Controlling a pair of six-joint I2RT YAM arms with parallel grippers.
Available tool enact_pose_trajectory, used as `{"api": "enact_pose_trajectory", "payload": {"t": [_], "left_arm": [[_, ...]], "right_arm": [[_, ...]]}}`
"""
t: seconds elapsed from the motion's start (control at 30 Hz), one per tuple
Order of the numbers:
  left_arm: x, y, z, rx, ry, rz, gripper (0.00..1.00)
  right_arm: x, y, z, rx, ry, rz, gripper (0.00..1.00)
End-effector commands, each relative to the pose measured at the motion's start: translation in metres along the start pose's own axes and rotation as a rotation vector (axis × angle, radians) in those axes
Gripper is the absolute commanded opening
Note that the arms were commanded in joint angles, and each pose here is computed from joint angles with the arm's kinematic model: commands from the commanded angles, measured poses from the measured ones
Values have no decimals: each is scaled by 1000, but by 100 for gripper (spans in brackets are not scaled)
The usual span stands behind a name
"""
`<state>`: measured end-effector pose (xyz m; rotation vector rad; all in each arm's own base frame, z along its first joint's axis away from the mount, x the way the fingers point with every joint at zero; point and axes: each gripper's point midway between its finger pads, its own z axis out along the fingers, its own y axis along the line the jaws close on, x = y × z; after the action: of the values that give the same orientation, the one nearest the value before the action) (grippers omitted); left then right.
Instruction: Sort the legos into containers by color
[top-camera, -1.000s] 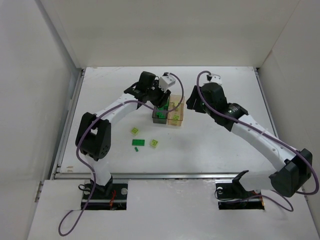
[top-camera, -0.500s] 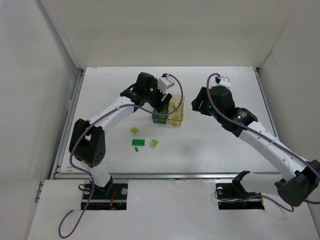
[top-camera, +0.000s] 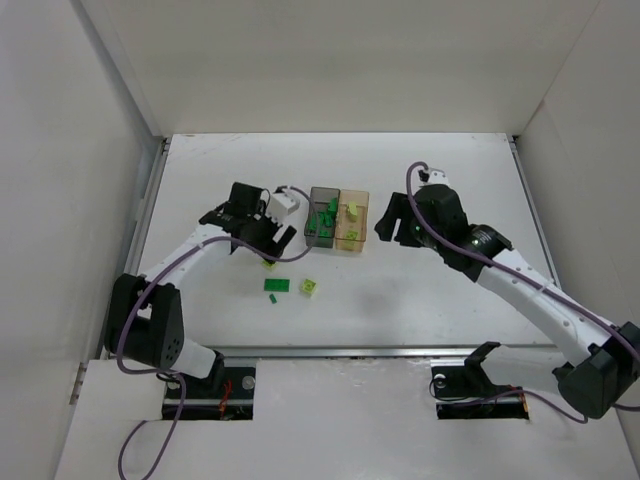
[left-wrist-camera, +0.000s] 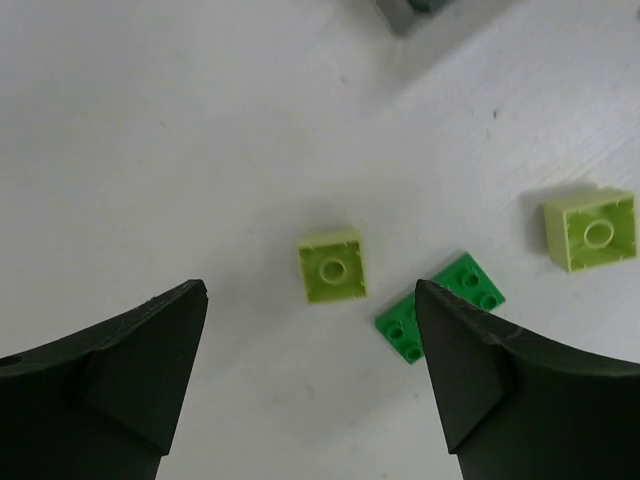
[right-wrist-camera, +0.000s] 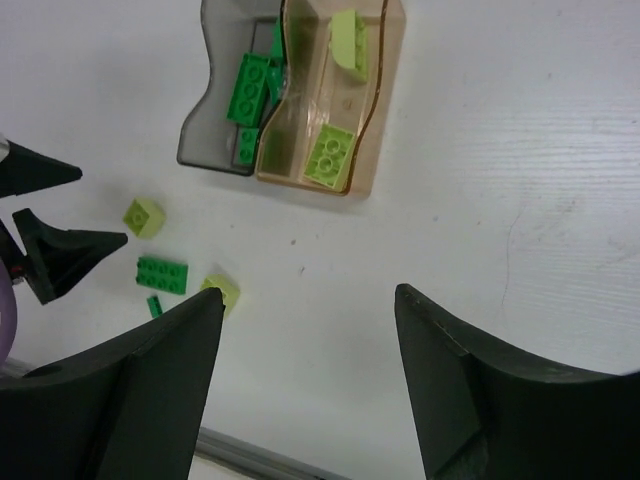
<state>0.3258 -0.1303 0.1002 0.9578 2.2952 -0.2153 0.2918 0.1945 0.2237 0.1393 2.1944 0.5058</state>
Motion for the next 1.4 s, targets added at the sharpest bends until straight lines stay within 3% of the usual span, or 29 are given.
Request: {"api": "enact_pose_trajectory", "payload": {"t": [0.0, 0.23, 0.47, 0.6, 0.73, 0.77, 0.87, 0.9, 1.03, 1.17, 1.37], "left_arm": [[20, -7, -4, -8, 34, 19, 83], [41, 4, 13, -43, 78, -35, 83], [50, -8, 32, 34, 113, -71, 68], [56, -13, 39, 65, 134, -79, 65], [58, -16, 41, 78, 139, -93, 46], [58, -16, 41, 78, 139, -93, 32], [47, -16, 40, 85, 112, -110, 4], [44, -15, 38, 85, 112, -110, 0], [-4, 0, 22, 57, 16, -108, 0], [-105, -3, -3, 35, -186, 10, 0], [-187, -65, 16, 189, -302, 80, 0]], "right_arm": [[12, 28, 6, -116, 52, -62, 75], [37, 36, 10, -137, 143, -136, 77], [41, 36, 5, -163, 127, -92, 77], [41, 36, 5, -163, 127, -92, 77], [43, 33, 7, -149, 129, -85, 77], [41, 34, 7, -155, 122, -83, 77], [42, 32, 6, -146, 116, -72, 77], [40, 30, 7, -136, 109, -72, 77], [27, 26, 2, -92, 66, -53, 77], [13, 7, 0, 32, 15, -24, 77], [4, 1, -5, 77, -36, 41, 77]]}}
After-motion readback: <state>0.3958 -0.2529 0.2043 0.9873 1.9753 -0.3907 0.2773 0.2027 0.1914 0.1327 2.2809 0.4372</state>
